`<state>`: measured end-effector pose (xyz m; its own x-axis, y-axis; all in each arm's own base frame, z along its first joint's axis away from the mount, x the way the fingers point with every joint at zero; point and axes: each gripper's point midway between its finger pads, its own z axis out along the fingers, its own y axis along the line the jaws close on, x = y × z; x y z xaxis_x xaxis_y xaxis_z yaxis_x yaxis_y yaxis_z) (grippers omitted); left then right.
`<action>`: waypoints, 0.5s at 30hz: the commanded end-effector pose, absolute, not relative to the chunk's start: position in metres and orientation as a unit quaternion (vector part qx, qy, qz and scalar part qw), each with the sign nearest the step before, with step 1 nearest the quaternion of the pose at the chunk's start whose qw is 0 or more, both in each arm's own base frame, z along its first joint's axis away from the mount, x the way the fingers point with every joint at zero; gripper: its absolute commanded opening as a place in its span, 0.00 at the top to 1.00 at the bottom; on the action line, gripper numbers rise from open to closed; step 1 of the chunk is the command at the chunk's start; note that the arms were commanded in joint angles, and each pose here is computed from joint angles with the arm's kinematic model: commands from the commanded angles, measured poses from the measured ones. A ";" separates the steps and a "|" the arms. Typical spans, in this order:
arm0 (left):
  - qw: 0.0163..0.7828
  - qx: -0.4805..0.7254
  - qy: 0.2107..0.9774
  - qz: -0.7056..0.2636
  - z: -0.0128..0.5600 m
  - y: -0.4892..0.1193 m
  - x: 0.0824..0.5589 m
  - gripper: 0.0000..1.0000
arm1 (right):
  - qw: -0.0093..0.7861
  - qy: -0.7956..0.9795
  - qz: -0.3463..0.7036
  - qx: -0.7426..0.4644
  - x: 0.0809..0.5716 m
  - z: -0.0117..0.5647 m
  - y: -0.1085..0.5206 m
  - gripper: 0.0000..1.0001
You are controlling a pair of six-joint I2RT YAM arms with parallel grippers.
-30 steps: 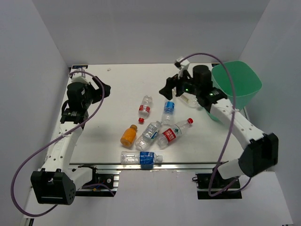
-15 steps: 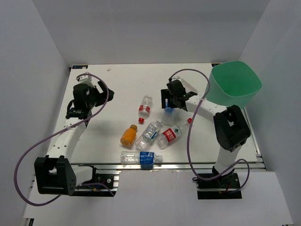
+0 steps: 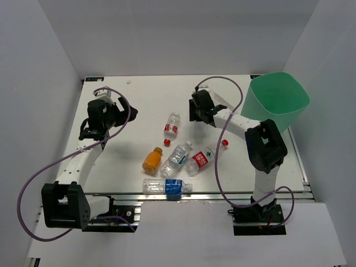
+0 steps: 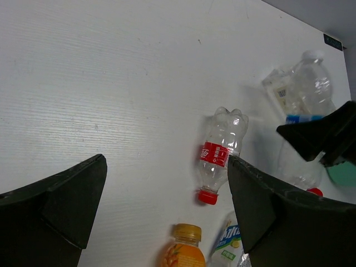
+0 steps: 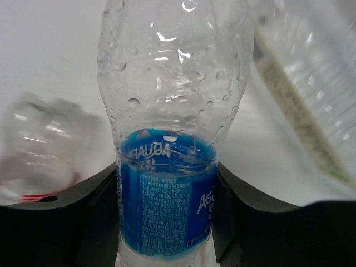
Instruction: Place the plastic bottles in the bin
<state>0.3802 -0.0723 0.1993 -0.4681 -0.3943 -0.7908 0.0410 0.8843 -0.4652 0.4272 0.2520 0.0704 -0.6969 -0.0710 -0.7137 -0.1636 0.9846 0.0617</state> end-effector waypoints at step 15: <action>0.521 -0.048 0.818 -0.240 0.208 -0.085 0.363 0.02 | 0.726 0.688 -0.029 0.009 0.429 0.448 0.052 0.68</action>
